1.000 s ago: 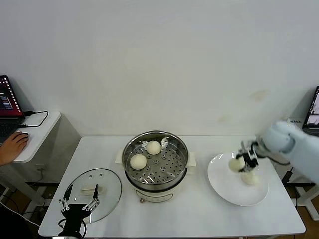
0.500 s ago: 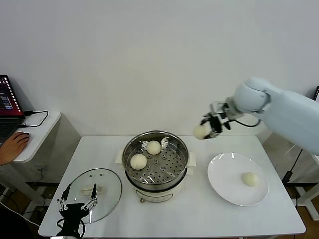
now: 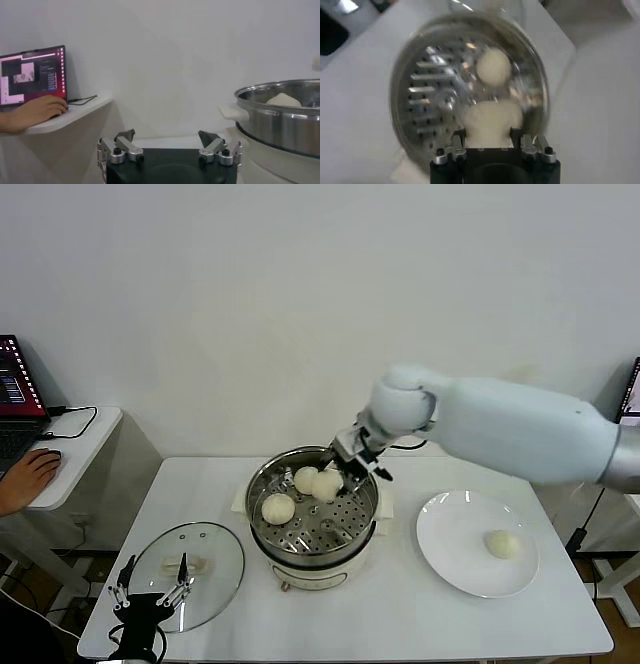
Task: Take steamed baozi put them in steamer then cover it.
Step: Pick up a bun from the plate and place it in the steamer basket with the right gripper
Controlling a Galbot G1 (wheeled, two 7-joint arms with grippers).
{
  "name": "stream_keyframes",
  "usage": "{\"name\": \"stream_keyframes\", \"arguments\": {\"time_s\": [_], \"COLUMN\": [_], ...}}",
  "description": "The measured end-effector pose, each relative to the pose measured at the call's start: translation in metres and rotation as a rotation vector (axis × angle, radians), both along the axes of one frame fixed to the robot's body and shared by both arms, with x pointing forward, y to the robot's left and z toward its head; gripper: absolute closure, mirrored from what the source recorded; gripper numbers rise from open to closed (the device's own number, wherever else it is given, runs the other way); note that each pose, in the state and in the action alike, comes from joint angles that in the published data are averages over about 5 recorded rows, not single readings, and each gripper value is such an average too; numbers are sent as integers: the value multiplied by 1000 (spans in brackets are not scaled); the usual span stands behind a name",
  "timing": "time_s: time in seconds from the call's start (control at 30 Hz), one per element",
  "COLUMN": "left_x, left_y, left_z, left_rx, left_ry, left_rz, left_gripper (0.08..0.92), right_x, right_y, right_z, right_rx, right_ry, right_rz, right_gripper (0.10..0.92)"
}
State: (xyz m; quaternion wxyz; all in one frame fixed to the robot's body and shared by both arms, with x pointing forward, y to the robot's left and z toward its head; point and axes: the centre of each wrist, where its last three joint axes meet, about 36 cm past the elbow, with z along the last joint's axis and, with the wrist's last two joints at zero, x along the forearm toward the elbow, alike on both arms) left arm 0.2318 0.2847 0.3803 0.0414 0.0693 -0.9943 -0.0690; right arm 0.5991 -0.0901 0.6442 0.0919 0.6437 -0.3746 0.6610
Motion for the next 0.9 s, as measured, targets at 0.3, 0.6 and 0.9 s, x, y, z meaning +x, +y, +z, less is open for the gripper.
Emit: {"name": "stream_keyframes", "arguments": {"time_s": [0.3,0.6,0.9], "left_x": [-3,-4,-2], "left_y": [0,0,0], "left_z": [-1,-2,-3], "left_rx": [-4,-7,-7], "left_ry": [-7,-7,-8], "left_rz": [13,18,17], "left_gripper": [177,177,177], "right_x": [-12,-24,-27], "right_y": [31,37,33], "right_z": [-26,-40,-47], "right_rx": [-67,-121,-120], "right_ry": [-36,-54,-66], "right_rz": [240,392,447], "right_gripper": [445,445,346]}}
